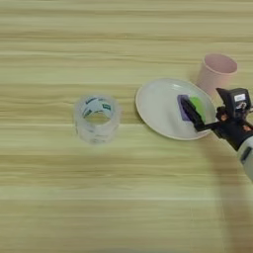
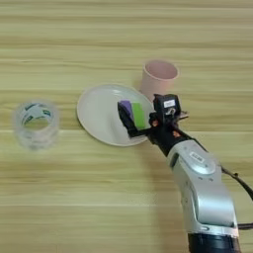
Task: Move the objects on the table
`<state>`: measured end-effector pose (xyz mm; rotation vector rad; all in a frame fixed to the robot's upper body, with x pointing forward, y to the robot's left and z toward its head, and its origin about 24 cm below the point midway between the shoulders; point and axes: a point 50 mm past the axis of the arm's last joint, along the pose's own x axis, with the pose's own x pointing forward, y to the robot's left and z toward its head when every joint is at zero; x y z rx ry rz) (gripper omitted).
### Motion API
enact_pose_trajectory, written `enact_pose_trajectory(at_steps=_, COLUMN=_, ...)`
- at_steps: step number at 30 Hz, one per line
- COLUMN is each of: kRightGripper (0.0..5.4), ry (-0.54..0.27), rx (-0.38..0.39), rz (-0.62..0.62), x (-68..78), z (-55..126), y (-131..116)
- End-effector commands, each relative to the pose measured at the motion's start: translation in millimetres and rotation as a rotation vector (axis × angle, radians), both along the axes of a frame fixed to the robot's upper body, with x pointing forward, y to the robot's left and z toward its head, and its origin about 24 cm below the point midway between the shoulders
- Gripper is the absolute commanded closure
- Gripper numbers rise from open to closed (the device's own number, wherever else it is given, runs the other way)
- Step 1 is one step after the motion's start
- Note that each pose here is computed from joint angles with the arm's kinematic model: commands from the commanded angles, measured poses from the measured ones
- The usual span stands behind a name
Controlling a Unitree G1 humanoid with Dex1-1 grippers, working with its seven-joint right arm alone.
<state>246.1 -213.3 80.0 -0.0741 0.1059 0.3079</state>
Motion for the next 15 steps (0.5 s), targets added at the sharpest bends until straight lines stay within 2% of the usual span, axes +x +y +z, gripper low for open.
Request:
enact_pose_trajectory(at_steps=1, kRightGripper=0.02, ry=-0.079, rx=-0.058, rz=0.089, x=6.2, z=16.9, y=11.7)
enact_pose_trajectory(at_steps=4, kRightGripper=0.02, ry=-0.080, rx=-0.070, rz=0.134, x=11.8, z=12.7, y=22.4)
enact_pose_trajectory(at_steps=9, kRightGripper=0.02, ry=-0.149, rx=-0.204, rz=0.168, x=25.7, z=4.6, y=36.0)
enact_pose_trajectory(at_steps=15, kRightGripper=0.02, ry=-0.170, rx=-0.229, rz=0.166, x=45.4, z=-2.5, y=39.7)
